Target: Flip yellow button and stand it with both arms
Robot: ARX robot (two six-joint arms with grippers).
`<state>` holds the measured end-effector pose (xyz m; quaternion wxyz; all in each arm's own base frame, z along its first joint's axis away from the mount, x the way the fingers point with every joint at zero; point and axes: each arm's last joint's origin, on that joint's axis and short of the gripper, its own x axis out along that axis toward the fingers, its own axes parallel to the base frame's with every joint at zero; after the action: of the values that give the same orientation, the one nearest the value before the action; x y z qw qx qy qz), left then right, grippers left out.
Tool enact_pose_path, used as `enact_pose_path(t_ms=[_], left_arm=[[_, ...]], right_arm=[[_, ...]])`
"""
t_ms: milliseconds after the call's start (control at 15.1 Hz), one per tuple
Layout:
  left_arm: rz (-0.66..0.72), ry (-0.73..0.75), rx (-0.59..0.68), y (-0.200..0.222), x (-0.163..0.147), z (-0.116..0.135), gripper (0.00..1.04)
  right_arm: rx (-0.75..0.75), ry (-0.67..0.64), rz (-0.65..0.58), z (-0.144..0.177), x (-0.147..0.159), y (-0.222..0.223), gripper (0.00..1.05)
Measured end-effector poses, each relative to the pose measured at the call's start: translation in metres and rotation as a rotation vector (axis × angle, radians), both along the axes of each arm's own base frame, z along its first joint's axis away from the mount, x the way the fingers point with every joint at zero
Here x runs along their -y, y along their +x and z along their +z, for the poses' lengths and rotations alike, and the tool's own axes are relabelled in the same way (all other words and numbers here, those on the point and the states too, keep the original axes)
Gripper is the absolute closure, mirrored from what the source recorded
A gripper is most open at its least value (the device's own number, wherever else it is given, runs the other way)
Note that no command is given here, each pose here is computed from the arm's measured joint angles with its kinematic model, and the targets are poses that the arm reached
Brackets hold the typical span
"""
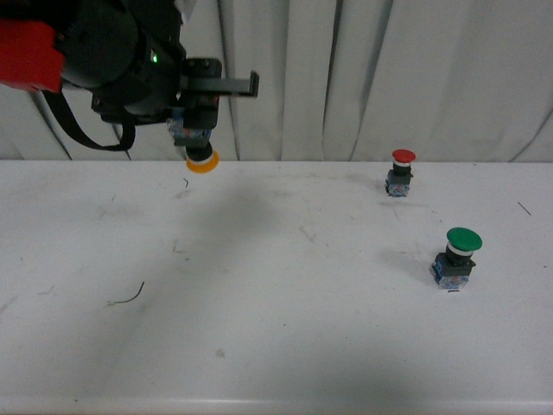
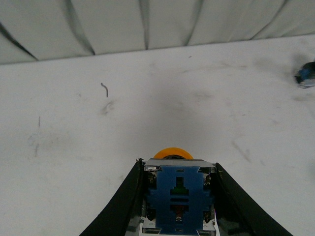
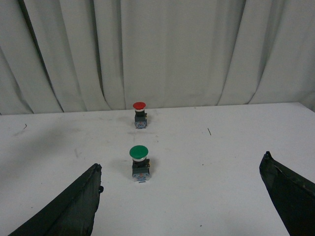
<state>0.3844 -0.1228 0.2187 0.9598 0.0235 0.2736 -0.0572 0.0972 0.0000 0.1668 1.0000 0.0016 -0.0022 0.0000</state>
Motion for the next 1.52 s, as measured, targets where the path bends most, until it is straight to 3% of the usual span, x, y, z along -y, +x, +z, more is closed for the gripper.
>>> enact_pose_path(t_ms=[265,530,663,928,1259,1524], left_arm=[[-0.074,-0.016,0.112,-0.088,-0.003,0.034,0.71],[-0.076,-0.052,0.23,-0.125,-0.01,0.064,0.71],[-0.113,-0.115,0.239,-0.127,-0.012,0.066,0.71],[-0.224,-0.385,0.215,-0.12,-0.012,0.059,0.71],[-0.386,-0.899,0.16,-0.105,-0.005,0.046,0.71],[-0.379,-1.204,0.072,-0.095,0.007,0.027,0.72]], right_arm=[[0.0,0.0,0.0,0.0,0.0,0.0,0.06],[0.0,0.0,0.0,0.0,0.0,0.0,0.06],[0.0,0.0,0.0,0.0,0.0,0.0,0.06],[0.0,0.0,0.0,0.0,0.0,0.0,0.06],[0.0,0.0,0.0,0.0,0.0,0.0,0.06],[0.0,0.0,0.0,0.0,0.0,0.0,0.06]])
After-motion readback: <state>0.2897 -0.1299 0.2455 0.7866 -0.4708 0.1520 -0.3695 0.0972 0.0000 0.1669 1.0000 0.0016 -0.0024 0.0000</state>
